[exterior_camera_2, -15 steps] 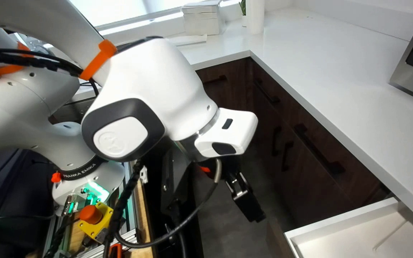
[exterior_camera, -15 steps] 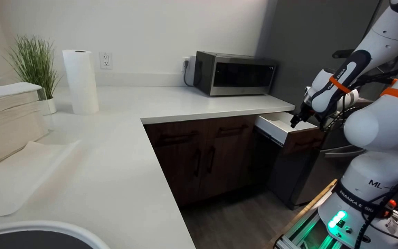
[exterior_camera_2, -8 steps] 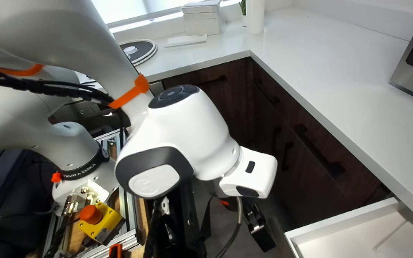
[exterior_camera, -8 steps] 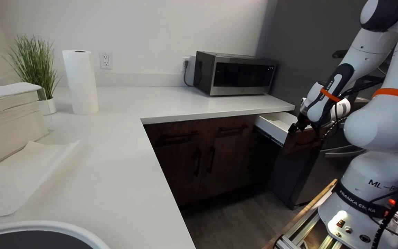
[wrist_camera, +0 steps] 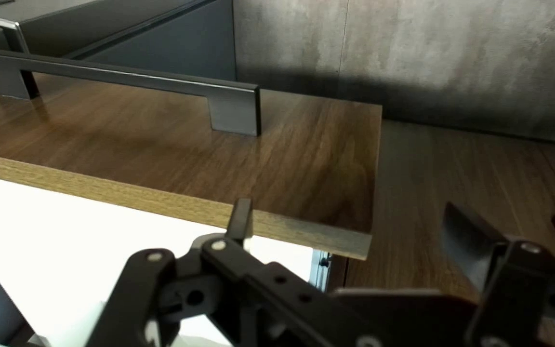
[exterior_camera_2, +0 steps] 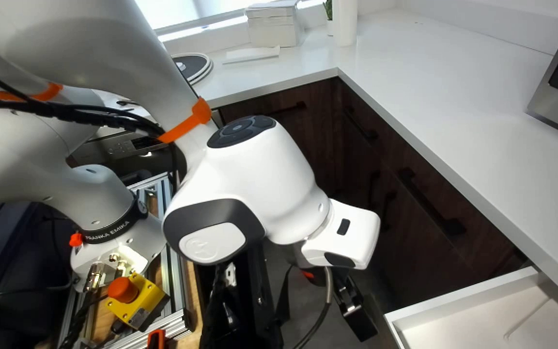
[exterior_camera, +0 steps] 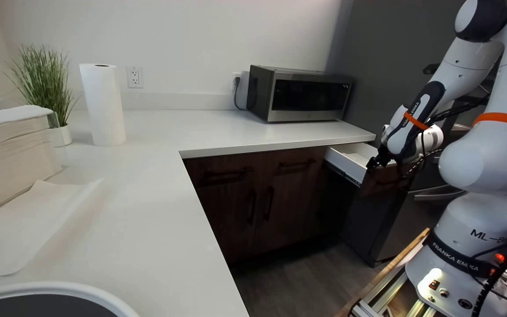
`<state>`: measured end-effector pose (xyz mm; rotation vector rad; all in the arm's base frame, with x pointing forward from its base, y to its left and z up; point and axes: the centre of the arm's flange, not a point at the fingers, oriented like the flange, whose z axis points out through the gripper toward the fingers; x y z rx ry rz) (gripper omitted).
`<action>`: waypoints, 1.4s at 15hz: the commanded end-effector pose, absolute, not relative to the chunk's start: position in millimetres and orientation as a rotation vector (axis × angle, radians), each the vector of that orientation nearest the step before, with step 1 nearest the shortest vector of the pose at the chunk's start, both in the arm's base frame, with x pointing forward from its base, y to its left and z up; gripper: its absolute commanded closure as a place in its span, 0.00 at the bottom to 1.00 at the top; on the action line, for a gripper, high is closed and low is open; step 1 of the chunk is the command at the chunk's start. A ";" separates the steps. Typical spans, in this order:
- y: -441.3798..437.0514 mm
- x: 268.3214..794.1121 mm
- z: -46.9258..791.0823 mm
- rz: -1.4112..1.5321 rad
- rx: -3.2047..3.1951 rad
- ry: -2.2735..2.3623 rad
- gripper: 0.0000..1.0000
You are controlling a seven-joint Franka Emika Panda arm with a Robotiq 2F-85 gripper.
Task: Close the drawer
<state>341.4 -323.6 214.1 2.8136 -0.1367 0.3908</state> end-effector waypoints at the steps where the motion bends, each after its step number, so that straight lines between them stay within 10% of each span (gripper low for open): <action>1: -335.0 343.9 203.6 0.377 2.803 -0.181 0.00; 13: -386.4 352.9 157.7 0.387 2.743 -0.167 0.96; 21: -392.5 382.0 136.2 0.668 2.700 -0.122 1.00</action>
